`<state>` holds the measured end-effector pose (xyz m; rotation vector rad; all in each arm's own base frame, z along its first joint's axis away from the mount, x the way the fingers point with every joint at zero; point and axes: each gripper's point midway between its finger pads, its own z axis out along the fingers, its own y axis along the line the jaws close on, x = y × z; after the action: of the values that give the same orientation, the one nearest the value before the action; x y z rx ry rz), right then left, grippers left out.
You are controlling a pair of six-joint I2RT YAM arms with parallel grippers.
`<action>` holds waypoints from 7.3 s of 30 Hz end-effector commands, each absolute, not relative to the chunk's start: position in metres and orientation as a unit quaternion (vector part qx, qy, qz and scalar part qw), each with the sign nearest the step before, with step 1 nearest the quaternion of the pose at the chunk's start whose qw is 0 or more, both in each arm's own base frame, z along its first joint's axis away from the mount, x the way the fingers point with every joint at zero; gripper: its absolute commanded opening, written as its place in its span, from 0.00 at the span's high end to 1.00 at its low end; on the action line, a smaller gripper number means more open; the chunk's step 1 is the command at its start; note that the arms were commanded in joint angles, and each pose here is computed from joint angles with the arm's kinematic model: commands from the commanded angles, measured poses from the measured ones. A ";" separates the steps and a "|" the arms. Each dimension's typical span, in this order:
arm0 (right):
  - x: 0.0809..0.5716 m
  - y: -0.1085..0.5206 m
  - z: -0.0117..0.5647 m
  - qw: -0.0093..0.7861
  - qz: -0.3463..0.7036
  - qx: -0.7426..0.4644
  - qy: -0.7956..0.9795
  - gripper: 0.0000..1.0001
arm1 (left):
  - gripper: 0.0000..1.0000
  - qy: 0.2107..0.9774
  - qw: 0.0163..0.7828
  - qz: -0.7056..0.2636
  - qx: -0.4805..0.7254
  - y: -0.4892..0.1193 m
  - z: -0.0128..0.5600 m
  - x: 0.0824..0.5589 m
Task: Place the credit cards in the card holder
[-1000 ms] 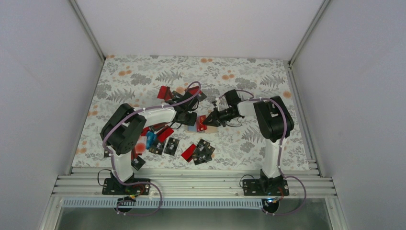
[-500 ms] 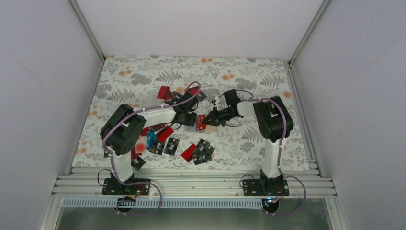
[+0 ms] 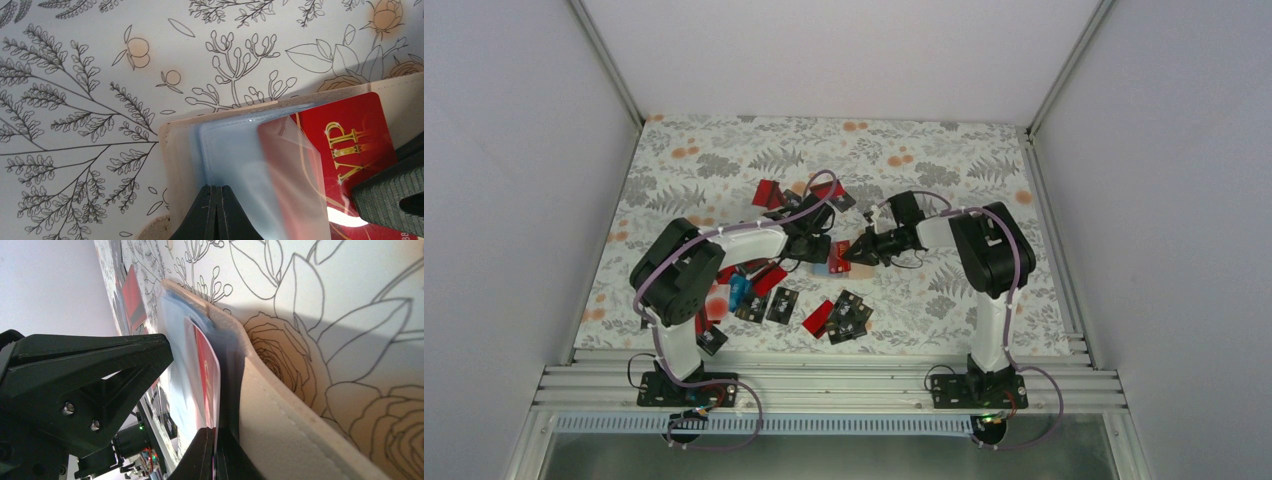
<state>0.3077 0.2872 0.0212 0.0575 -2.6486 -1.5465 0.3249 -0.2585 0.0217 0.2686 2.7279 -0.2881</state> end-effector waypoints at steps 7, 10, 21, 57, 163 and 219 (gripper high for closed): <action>0.288 0.302 -0.002 0.037 -0.452 -0.004 -0.891 0.96 | 0.98 0.987 0.120 -0.080 0.072 -0.237 -0.009 0.288; 0.287 0.304 -0.004 0.030 -0.448 -0.009 -0.894 0.96 | 0.98 0.987 0.119 -0.083 0.068 -0.236 -0.010 0.286; 0.272 0.300 0.004 0.026 -0.424 0.022 -0.905 0.78 | 0.97 0.985 0.145 -0.071 0.069 -0.229 0.012 0.291; 0.270 0.302 0.011 0.014 -0.311 0.079 -0.947 0.52 | 0.98 0.983 0.126 -0.101 0.086 -0.227 -0.001 0.265; 0.279 0.297 0.015 -0.022 -0.278 0.135 -0.951 0.96 | 0.83 0.971 0.137 -0.179 0.081 -0.251 0.044 0.270; 0.273 0.280 -0.023 0.003 -0.258 0.121 -0.958 0.96 | 0.58 0.969 0.129 -0.201 0.065 -0.260 0.038 0.273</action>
<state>0.2788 0.3003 0.0155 0.4171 -2.9801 -0.9982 0.2656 -0.2567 0.0284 0.1963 2.8362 -0.5879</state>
